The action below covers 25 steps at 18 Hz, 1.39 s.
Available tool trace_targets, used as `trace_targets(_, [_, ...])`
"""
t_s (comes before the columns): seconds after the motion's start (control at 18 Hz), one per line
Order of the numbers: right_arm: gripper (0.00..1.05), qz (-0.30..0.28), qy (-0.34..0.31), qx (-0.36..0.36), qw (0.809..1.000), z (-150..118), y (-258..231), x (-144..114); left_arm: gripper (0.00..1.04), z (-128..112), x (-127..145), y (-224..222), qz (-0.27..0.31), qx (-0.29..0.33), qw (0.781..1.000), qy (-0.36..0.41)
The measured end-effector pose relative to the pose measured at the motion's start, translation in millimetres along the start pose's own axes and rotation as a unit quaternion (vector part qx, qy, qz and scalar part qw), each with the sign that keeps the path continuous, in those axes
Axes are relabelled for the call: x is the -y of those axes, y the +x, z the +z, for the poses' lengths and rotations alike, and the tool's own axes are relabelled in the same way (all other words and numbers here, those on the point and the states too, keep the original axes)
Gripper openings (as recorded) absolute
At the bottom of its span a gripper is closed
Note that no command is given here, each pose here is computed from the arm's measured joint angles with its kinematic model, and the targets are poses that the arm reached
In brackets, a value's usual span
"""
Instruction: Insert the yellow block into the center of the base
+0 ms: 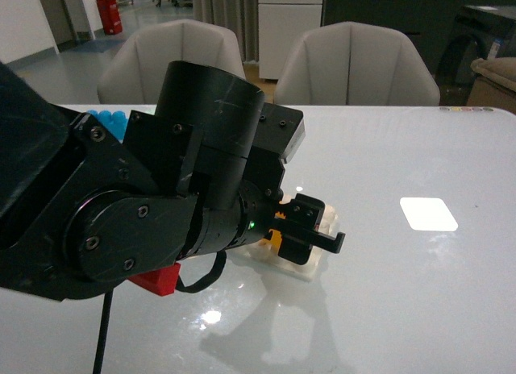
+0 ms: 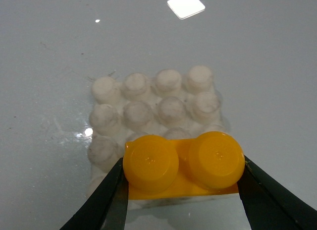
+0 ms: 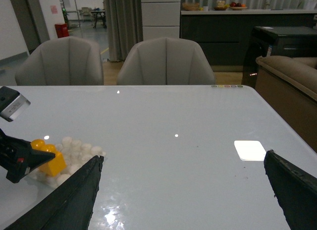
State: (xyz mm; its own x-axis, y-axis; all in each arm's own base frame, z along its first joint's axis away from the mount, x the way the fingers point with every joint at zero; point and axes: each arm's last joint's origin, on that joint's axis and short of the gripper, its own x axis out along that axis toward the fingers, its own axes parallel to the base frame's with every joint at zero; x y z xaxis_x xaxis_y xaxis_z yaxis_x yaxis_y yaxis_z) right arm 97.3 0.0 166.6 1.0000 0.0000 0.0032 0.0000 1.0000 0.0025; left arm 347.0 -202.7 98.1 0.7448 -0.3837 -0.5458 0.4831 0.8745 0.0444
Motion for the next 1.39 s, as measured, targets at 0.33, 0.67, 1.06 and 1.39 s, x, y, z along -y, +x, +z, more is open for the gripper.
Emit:
trace_targets(0.33, [0.98, 0.0, 0.0, 0.0, 1.0, 0.0, 0.0, 0.0, 0.57, 5.6, -5.7, 19.3, 0.026, -0.015, 0.999, -0.037])
trace_targets(0.67, [0.98, 0.0, 0.0, 0.0, 1.0, 0.0, 0.0, 0.0, 0.57, 3.4, 4.7, 26.3, 0.018, -0.008, 0.999, -0.043])
trace_targets(1.06, [0.98, 0.0, 0.0, 0.0, 1.0, 0.0, 0.0, 0.0, 0.56, -1.7, -13.8, 31.3, 0.018, -0.014, 0.998, -0.06])
trace_targets(1.39, [0.98, 0.0, 0.0, 0.0, 1.0, 0.0, 0.0, 0.0, 0.56, -8.3, -10.9, 32.9, 0.013, -0.029, 0.998, -0.056])
